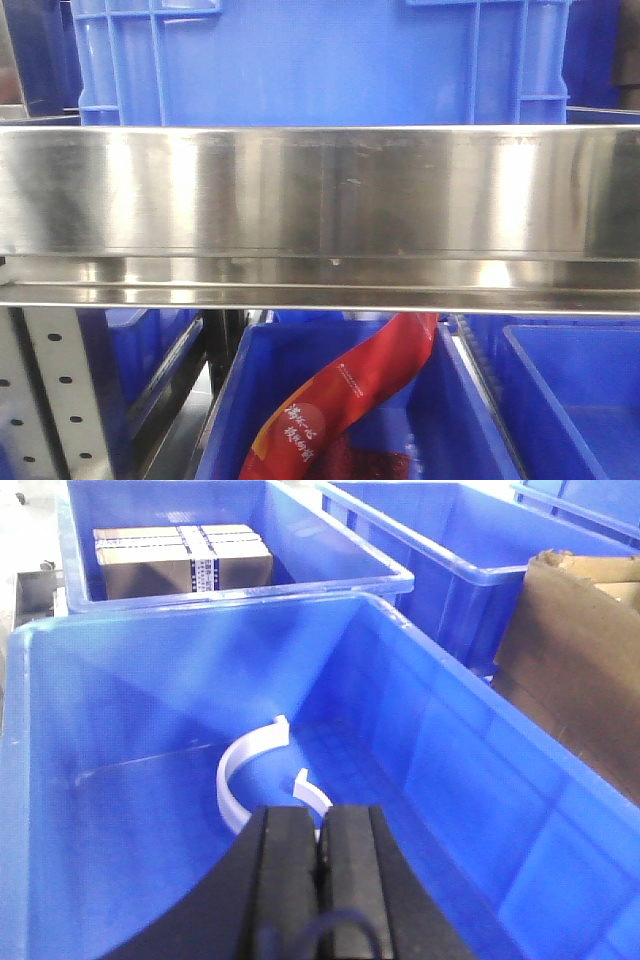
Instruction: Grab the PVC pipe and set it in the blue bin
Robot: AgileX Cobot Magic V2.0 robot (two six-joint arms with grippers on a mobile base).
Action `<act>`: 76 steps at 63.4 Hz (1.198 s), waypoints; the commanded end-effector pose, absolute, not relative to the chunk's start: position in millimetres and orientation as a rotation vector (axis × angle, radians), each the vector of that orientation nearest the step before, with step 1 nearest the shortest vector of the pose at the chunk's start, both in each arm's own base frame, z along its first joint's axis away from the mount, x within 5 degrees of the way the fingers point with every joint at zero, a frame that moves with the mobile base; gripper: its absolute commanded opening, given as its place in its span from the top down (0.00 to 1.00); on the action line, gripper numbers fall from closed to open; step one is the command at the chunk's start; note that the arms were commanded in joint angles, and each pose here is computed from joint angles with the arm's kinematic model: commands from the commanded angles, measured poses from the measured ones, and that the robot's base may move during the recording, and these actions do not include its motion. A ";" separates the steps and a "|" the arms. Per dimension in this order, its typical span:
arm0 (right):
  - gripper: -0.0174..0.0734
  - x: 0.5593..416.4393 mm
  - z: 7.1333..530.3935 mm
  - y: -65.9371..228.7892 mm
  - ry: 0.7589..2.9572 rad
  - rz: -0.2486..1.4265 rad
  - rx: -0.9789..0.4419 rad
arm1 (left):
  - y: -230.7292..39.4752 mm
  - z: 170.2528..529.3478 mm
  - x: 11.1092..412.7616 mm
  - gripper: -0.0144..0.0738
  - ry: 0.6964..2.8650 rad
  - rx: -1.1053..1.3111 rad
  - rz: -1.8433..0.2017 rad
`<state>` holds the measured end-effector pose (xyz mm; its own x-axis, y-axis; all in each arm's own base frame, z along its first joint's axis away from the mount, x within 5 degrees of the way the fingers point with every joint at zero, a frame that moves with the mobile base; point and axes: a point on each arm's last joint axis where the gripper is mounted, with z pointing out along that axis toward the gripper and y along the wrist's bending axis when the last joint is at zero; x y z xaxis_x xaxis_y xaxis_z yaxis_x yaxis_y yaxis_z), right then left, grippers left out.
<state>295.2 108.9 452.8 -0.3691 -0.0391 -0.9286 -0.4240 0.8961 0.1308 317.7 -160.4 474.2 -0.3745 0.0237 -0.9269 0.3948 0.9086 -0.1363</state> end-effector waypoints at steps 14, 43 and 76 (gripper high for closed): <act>0.97 258.4 488.9 90.2 1.836 0.274 -0.399 | -142.2 506.4 278.3 0.96 1.896 0.279 -0.469; 0.97 179.7 471.2 54.6 1.630 0.204 -0.258 | -115.1 488.9 230.6 0.96 1.741 0.271 -0.446; 0.98 98.3 395.2 12.1 1.559 0.138 -0.053 | -54.8 385.1 135.2 0.96 1.573 0.169 -0.437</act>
